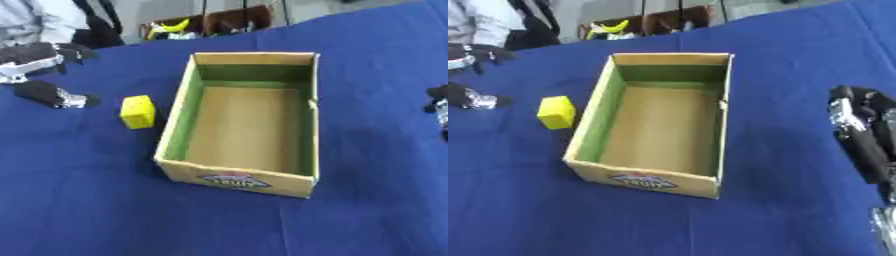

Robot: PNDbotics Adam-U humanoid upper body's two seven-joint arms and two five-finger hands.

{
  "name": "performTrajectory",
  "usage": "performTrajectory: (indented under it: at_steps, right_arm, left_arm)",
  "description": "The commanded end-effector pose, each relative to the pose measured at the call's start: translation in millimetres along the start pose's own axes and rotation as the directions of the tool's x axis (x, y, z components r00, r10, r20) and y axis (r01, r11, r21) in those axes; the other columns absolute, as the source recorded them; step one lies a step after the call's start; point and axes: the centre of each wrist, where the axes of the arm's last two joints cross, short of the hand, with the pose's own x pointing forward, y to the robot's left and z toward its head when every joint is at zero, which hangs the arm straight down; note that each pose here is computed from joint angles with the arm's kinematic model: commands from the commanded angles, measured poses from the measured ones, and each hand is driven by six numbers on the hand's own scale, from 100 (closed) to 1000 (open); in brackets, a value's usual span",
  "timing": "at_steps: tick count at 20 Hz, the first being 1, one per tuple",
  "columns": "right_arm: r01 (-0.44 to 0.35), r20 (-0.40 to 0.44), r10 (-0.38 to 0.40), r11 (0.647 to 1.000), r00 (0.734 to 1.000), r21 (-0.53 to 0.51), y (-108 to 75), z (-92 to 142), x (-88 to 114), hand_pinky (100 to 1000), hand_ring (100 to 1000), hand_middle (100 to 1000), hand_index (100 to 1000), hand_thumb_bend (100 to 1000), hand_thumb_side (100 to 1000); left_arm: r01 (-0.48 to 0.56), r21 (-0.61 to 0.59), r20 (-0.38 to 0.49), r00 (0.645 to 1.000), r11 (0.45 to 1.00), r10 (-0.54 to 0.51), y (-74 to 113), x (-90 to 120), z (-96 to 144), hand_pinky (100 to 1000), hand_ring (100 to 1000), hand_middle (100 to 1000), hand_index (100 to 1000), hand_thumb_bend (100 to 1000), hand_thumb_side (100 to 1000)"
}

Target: Pick up objects on the table and place them in the box.

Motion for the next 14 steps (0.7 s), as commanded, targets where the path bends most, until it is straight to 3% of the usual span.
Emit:
performTrajectory:
  at_steps: [1, 4, 5, 14]
  right_arm:
    - [0.001, 0.046, -0.001, 1.0, 0.999, 0.004, -4.5, -2.9, 10.6, 899, 971, 536, 724, 100, 756]
    - [0.002, 0.048, -0.002, 1.0, 0.999, 0.005, -4.6, -2.9, 10.9, 899, 971, 536, 724, 100, 756]
    - [0.007, 0.067, -0.008, 1.0, 0.998, 0.006, -4.2, -4.0, 15.0, 898, 971, 541, 726, 100, 755]
    - [0.026, 0.124, -0.027, 1.0, 0.992, 0.01, -4.7, -7.4, 29.5, 897, 969, 540, 723, 100, 752]
  left_arm:
    - [0.012, 0.001, -0.001, 1.0, 1.0, -0.012, 12.3, -2.3, 0.1, 715, 888, 951, 1000, 606, 736]
    - [0.013, -0.002, 0.002, 1.0, 1.0, -0.013, 12.0, -2.8, -1.5, 715, 888, 951, 1000, 606, 736]
    - [0.01, -0.012, 0.014, 1.0, 1.0, -0.01, 10.6, -0.8, -5.9, 713, 887, 947, 1000, 647, 731]
    - [-0.019, -0.178, 0.039, 0.999, 0.984, 0.026, -3.5, 2.8, -32.9, 727, 895, 952, 1000, 698, 678]
